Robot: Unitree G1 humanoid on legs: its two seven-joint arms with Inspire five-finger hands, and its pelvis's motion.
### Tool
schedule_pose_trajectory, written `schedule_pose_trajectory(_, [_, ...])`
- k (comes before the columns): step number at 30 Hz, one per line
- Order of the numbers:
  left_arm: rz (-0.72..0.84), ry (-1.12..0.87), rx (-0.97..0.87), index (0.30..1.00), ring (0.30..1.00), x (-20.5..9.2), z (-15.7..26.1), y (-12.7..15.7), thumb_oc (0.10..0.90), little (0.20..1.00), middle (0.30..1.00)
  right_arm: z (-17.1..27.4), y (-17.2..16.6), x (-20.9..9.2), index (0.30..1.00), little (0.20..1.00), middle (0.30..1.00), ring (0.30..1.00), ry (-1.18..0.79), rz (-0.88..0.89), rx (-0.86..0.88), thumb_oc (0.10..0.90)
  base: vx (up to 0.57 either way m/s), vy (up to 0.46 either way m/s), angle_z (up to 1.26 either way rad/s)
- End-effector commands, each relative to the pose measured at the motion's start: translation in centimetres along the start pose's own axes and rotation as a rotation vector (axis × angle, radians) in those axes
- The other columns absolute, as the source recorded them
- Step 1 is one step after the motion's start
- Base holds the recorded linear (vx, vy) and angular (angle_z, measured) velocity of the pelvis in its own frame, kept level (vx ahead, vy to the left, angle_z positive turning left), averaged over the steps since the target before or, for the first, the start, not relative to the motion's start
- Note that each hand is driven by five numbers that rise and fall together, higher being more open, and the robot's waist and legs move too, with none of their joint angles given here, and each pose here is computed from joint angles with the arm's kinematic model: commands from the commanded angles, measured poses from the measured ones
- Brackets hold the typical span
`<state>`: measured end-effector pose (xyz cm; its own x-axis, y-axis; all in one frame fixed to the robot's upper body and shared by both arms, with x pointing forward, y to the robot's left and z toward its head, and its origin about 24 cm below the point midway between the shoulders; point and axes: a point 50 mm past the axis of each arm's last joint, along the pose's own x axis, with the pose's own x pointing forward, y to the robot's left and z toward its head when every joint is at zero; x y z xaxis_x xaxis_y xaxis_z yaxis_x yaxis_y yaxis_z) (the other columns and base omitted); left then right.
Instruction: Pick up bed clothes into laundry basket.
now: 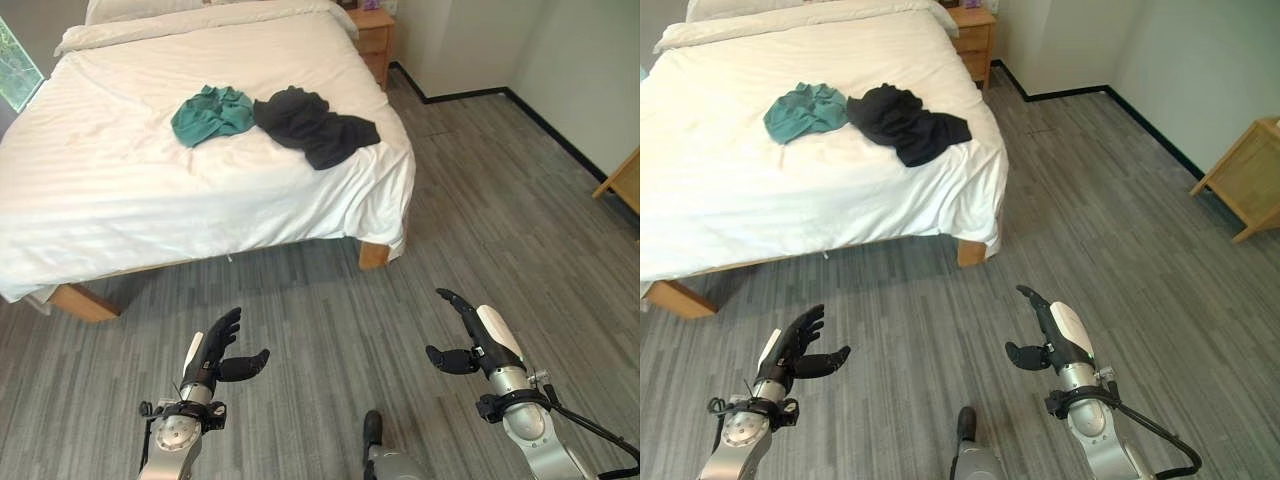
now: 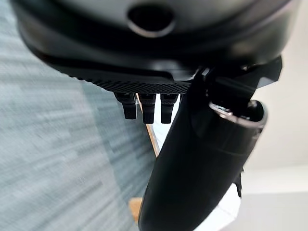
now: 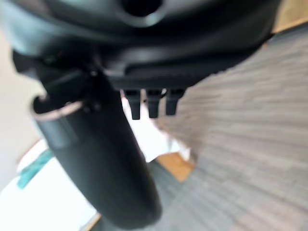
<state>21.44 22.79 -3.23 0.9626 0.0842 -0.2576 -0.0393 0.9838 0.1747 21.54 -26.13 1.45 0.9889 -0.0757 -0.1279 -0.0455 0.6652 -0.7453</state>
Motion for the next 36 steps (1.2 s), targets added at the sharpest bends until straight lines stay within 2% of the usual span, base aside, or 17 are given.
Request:
schedule_pose_trajectory(1, [-0.028,-0.315,-0.004,0.9,0.9,1.4,7.0,1.0,0.8,0.9,0.9,5.6,-5.4,1.9,0.9,0.9,0.9,0.9,-0.291,-0.211,-0.039,0.8,0.61,-0.44,-0.03])
schedule_pose_trajectory(6, [-0.084,-0.295,-0.02,0.9,0.9,1.0,6.4,-0.2,0.8,0.9,0.9,5.7,-5.7,2.2,0.9,0.9,0.9,0.9,-0.291,-0.208,-0.055,0.8,0.41,-0.037,-0.29])
schedule_pose_trajectory(12, [-0.092,-0.139,-0.037,0.9,0.9,-0.5,2.4,-0.8,0.8,0.9,0.9,4.2,-4.9,1.7,0.9,0.9,0.9,0.9,-0.241,-0.173,-0.074,0.8,0.54,0.096,-0.15])
schedule_pose_trajectory(19, [-0.032,-0.097,-0.018,0.9,0.9,-1.8,1.5,0.8,0.8,0.9,0.9,4.6,-3.0,1.3,0.9,0.9,0.9,0.9,-0.25,-0.095,-0.041,0.8,0.63,0.126,-0.39])
schedule_pose_trajectory(24, [-0.052,-0.111,0.058,0.9,0.9,-1.0,2.4,1.2,0.8,0.9,0.9,6.3,-1.5,1.6,0.9,0.9,0.9,0.9,-0.309,-0.066,-0.029,0.8,0.55,0.183,-0.4])
schedule_pose_trajectory(26, [-0.048,-0.13,0.068,0.9,0.9,-0.8,2.9,1.3,0.8,0.9,0.9,7.1,-1.8,1.7,0.9,0.9,0.9,0.9,-0.339,-0.085,-0.022,0.8,0.41,0.23,0.02])
schedule_pose_trajectory(30, [-0.057,-0.205,0.12,0.9,0.9,0.4,4.9,1.5,0.8,0.9,0.9,9.8,-4.5,1.7,0.9,0.9,0.9,0.9,-0.474,-0.202,-0.106,0.8,0.37,0.182,0.22])
schedule_pose_trajectory(36, [-0.067,-0.238,0.115,0.9,0.9,0.9,5.7,1.0,0.8,0.9,0.9,9.6,-6.8,0.6,0.9,0.9,0.9,0.9,-0.471,-0.307,-0.106,0.8,0.32,0.03,0.5])
